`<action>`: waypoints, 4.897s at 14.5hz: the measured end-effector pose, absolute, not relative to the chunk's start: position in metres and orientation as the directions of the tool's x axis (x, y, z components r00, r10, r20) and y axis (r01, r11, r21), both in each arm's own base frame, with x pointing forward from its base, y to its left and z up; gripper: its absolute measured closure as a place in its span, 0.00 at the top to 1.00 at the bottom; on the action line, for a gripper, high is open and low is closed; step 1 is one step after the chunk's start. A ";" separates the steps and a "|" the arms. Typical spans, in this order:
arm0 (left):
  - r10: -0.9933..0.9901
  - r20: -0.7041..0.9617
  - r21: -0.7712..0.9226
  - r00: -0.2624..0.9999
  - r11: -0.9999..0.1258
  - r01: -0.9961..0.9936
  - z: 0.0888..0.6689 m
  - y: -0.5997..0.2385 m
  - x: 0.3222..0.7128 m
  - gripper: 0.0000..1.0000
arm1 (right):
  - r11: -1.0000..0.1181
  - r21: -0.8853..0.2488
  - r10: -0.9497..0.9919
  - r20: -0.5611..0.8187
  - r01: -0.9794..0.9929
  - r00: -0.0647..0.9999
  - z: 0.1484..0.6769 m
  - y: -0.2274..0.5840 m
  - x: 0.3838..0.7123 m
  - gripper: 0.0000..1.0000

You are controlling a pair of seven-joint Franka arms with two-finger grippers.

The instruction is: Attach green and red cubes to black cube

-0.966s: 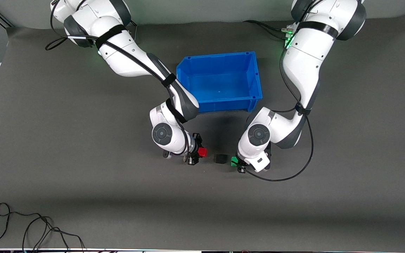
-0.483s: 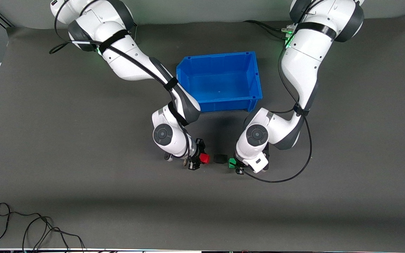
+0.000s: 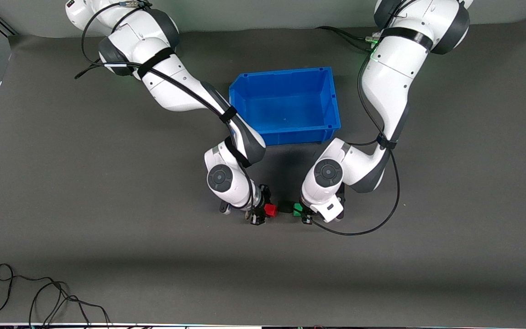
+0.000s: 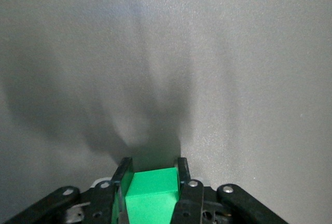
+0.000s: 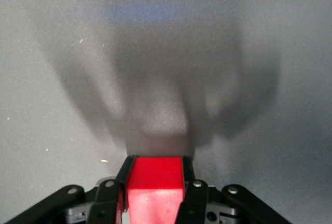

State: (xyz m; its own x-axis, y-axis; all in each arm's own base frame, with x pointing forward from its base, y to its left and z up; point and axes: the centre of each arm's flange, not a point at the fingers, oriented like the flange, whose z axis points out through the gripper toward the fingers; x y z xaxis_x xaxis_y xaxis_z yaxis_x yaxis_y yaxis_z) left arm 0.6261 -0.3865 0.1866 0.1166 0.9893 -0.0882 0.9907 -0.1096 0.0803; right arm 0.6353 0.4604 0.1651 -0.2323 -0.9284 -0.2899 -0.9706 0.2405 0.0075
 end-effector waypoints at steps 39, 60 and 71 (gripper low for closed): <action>0.044 0.023 -0.014 0.999 -0.999 0.045 0.571 -0.029 0.592 1.00 | -0.760 0.061 -0.623 -0.352 -0.648 0.698 0.627 0.063 0.596 1.00; -0.070 -0.015 -0.006 0.997 -0.998 -0.070 0.588 0.015 0.573 1.00 | -0.982 0.006 -0.186 -0.194 -0.188 0.963 0.596 0.005 0.601 1.00; -0.080 -0.015 -0.012 0.997 -0.997 -0.080 0.616 0.005 0.567 1.00 | -0.989 -0.038 -0.145 -0.033 -0.146 0.989 0.608 -0.012 0.562 1.00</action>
